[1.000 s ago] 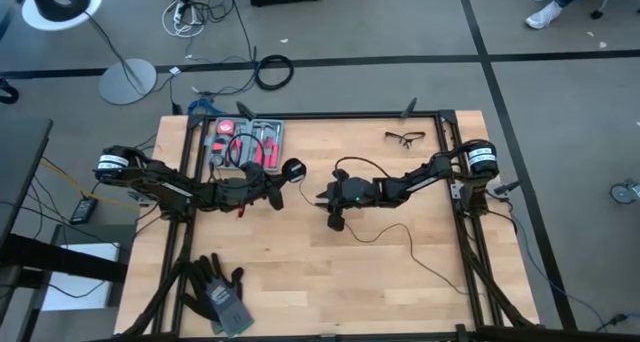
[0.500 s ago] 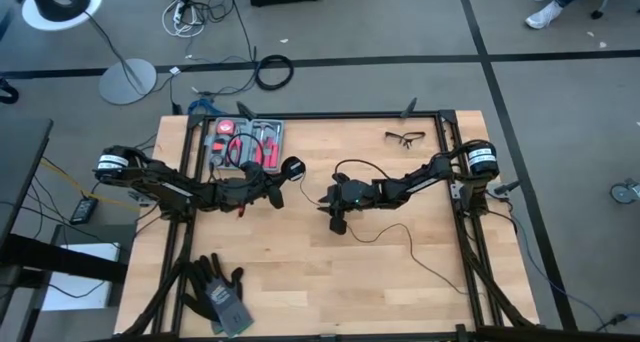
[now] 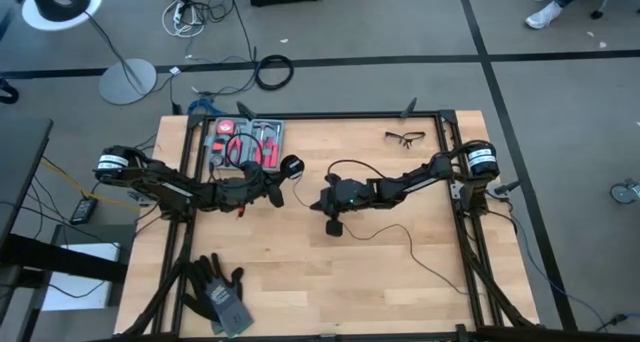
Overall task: Coil cords
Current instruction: Coil the black wire on the black spool
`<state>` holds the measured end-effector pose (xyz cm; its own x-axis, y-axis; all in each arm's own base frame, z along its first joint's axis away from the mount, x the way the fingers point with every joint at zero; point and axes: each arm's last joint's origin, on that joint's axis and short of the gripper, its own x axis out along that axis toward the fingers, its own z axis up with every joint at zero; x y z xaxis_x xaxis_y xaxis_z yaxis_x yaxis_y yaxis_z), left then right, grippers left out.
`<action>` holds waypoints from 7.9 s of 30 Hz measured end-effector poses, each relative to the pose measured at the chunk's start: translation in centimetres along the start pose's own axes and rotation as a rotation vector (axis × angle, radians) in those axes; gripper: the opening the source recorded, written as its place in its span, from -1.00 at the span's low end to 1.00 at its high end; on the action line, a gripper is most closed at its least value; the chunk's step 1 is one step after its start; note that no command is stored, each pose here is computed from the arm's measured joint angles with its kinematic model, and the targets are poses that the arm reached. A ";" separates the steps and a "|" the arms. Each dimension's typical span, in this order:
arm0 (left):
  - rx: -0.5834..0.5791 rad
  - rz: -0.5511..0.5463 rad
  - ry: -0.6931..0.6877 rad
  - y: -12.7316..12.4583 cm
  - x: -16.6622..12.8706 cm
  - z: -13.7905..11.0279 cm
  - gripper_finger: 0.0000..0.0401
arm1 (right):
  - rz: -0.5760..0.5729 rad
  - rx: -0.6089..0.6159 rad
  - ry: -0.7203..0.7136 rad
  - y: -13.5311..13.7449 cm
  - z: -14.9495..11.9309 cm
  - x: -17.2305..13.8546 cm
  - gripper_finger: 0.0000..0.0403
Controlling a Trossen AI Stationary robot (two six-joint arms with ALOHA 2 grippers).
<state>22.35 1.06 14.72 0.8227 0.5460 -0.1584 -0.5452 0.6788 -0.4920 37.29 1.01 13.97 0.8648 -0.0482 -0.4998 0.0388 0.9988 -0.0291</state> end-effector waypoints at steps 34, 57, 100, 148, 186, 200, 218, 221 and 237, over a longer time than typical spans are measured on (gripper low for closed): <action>0.013 -0.041 0.114 0.1 -0.1 -0.8 -1.00 | -0.297 -0.138 0.125 -7.2 10.2 -4.7 -1.00; 0.029 -0.061 0.000 -0.5 -0.2 0.1 -1.00 | 0.108 0.023 0.361 -3.0 1.4 -2.0 -0.82; 0.034 -0.142 -0.084 -1.3 -0.3 1.1 -1.00 | -0.088 0.154 -0.159 -3.3 -5.6 -2.4 -0.46; 0.064 -0.069 0.002 -0.6 -0.2 0.1 -1.00 | 0.151 -0.091 0.053 -3.3 9.7 1.7 -1.00; 0.045 -0.077 -0.018 -0.7 -0.2 0.3 -1.00 | -0.005 -0.084 -0.127 -2.0 6.6 2.0 -1.00; 0.042 -0.135 -0.077 -1.2 -0.3 1.0 -1.00 | -0.131 -0.010 -0.169 -2.3 7.0 1.9 -1.00; 0.049 -0.120 -0.085 -1.2 -0.3 1.0 -1.00 | -0.149 0.071 -0.091 -2.4 6.2 2.0 -1.00; 0.050 -0.134 -0.095 -1.3 -0.3 1.1 -1.00 | -0.197 0.074 -0.043 -2.5 5.7 2.0 -1.00; 0.050 -0.173 -0.082 -1.4 -0.3 1.1 -1.00 | -0.286 0.056 -0.023 -2.7 5.6 1.9 -1.00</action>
<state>22.65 0.47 16.43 0.8901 0.4557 -0.0039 -0.4057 0.7886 -0.4620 41.61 -1.74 17.98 0.8260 -0.3285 -0.4581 0.3097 0.9435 -0.1182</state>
